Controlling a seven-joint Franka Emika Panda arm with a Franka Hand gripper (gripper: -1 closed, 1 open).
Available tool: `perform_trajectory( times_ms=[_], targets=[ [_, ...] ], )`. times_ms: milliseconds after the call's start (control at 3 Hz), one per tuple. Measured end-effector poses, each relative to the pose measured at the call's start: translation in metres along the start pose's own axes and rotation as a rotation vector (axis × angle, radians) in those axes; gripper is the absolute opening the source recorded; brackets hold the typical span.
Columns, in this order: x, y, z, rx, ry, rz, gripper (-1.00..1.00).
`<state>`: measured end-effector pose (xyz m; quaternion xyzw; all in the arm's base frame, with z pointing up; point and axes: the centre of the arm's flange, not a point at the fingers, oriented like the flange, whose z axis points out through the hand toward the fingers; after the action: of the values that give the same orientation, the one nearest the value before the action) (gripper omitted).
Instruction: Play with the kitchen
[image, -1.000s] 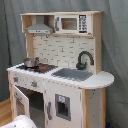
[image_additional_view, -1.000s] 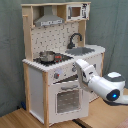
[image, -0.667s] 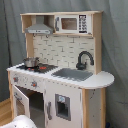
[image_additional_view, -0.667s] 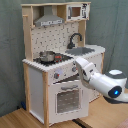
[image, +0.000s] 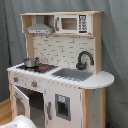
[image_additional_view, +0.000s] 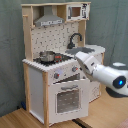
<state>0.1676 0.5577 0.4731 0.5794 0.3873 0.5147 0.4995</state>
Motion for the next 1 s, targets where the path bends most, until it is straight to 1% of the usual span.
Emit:
perform_trajectory(
  times_ms=[333, 1000],
  targets=[
    [-0.005, 0.025, 0.001, 0.035, -0.005, -0.07, 1.0],
    [-0.024, 0.069, 0.011, 0.124, -0.031, -0.175, 1.0]
  ],
)
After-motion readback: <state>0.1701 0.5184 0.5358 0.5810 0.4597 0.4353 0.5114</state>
